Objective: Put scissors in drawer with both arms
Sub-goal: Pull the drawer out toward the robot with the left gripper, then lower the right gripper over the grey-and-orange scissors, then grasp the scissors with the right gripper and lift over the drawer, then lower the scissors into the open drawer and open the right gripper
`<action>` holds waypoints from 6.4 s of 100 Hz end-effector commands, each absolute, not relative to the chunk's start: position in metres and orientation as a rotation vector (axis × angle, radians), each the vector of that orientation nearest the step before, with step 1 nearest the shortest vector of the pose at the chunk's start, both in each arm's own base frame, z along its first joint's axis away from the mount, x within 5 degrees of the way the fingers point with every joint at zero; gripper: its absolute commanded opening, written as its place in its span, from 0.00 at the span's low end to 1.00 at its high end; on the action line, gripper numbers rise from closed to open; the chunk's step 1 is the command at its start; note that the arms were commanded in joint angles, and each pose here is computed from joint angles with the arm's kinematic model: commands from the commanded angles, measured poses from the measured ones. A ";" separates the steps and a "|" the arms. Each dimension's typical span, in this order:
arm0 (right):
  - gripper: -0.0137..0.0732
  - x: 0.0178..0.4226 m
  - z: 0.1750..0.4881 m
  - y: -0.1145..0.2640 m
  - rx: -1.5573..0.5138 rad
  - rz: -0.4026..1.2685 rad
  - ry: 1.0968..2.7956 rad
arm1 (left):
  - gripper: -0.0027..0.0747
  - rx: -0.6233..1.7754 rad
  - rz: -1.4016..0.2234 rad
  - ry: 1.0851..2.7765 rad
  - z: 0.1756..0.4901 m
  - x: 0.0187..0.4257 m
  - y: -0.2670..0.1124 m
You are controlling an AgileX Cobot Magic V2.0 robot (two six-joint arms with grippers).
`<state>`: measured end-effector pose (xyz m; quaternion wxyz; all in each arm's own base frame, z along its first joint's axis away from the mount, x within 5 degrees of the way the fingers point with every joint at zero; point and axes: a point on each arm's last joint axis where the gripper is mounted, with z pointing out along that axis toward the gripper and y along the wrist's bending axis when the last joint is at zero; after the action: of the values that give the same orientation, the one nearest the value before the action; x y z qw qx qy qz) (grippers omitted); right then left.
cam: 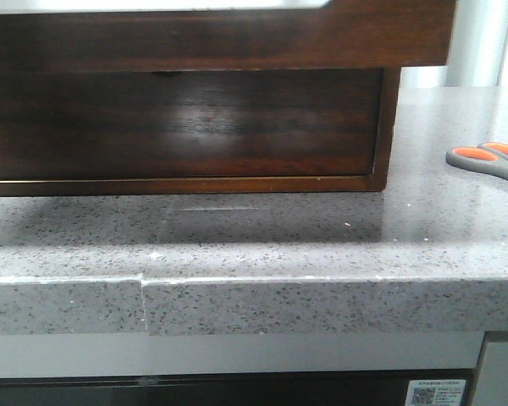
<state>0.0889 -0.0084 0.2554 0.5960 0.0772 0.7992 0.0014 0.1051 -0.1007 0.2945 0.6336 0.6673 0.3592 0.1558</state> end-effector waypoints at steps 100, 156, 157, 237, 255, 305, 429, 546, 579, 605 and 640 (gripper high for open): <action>0.11 0.092 0.271 -0.009 0.180 0.008 1.777 | 0.44 1.318 0.020 0.711 0.326 0.080 -0.107; 0.40 0.151 0.321 -0.003 0.065 0.025 2.056 | 0.44 0.959 -0.041 0.703 0.358 0.041 -0.064; 0.42 0.154 0.320 -0.003 0.063 0.027 2.074 | 0.44 0.959 -0.041 0.703 0.358 0.041 -0.064; 0.63 0.306 0.296 -0.002 0.064 0.070 2.712 | 0.44 0.959 -0.031 0.720 0.357 0.043 -0.063; 0.63 0.315 0.288 0.005 0.044 0.094 2.768 | 0.44 0.959 -0.031 0.720 0.357 0.043 -0.063; 0.63 0.320 0.280 0.014 -0.036 0.046 2.787 | 0.44 0.958 -0.031 0.723 0.357 0.043 -0.063; 0.08 0.306 0.293 0.014 -0.038 0.047 2.808 | 0.44 0.949 -0.020 0.770 0.355 0.046 -0.061; 0.08 0.191 0.496 0.141 -1.086 0.261 1.565 | 0.44 0.930 -0.042 0.782 0.356 0.046 -0.061; 0.08 0.223 0.446 0.202 -1.370 0.100 1.590 | 0.44 0.930 -0.039 0.788 0.355 0.047 -0.061; 0.08 0.241 0.418 0.225 -1.450 0.060 1.621 | 0.44 0.936 -0.039 0.798 0.352 0.048 -0.061; 0.08 0.251 0.403 0.233 -1.484 0.040 1.654 | 0.44 0.948 -0.043 0.811 0.346 0.049 -0.062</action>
<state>0.2543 0.2354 0.3805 0.3951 -0.6132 0.6838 0.0168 0.0520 -0.0613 0.3353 0.7982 0.4567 0.3927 0.0081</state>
